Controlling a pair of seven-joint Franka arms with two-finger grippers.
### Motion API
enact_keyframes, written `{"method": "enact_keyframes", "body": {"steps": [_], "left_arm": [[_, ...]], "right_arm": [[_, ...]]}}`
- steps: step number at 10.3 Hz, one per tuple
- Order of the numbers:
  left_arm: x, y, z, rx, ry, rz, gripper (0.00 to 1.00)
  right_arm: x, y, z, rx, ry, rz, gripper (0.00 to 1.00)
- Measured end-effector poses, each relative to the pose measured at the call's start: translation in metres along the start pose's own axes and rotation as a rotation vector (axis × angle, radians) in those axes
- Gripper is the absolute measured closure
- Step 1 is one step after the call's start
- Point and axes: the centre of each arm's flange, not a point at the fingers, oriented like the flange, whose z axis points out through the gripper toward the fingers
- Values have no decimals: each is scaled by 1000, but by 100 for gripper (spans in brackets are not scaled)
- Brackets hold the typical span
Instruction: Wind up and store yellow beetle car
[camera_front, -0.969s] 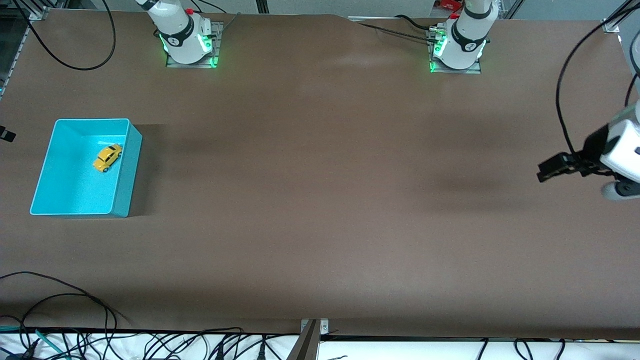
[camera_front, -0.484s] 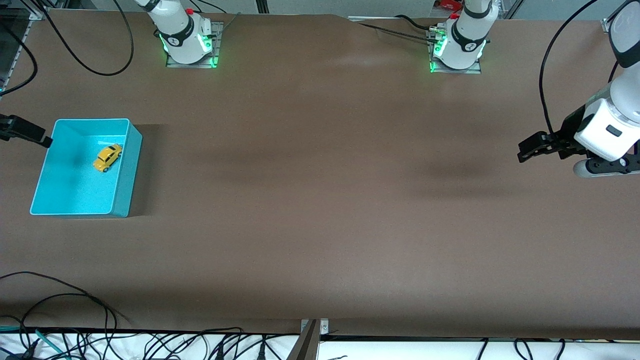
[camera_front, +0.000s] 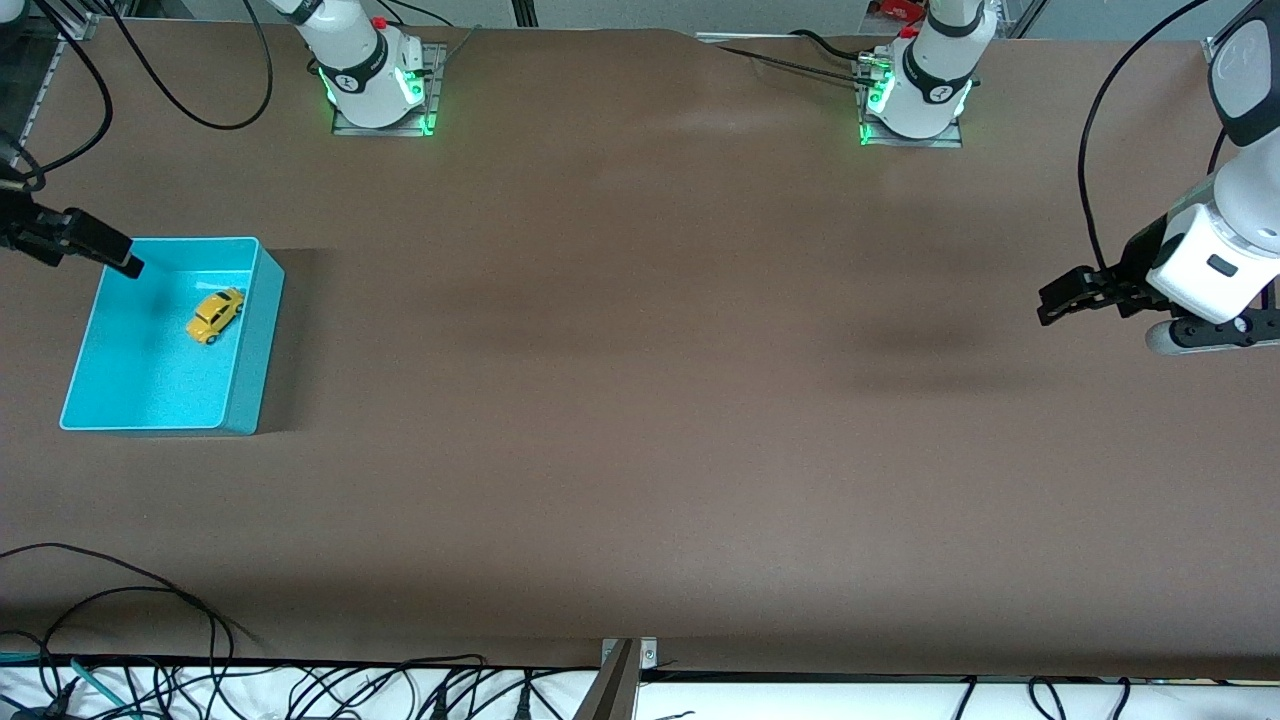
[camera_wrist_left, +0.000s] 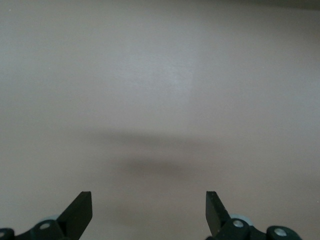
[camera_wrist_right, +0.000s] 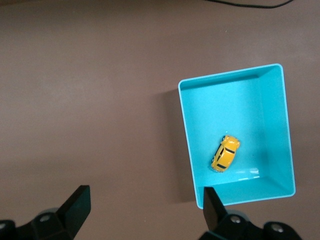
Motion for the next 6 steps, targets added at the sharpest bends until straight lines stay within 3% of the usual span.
{"method": "enact_keyframes", "body": {"steps": [3,6], "left_arm": [[1,-6,1,0,-2,-6,0],[0,-5,7,2,-14,15,0]], "right_arm": [[-17,-4,3,-6,-50,-1,0],[-2,-11,-4,-21,-96,-8,0]]}}
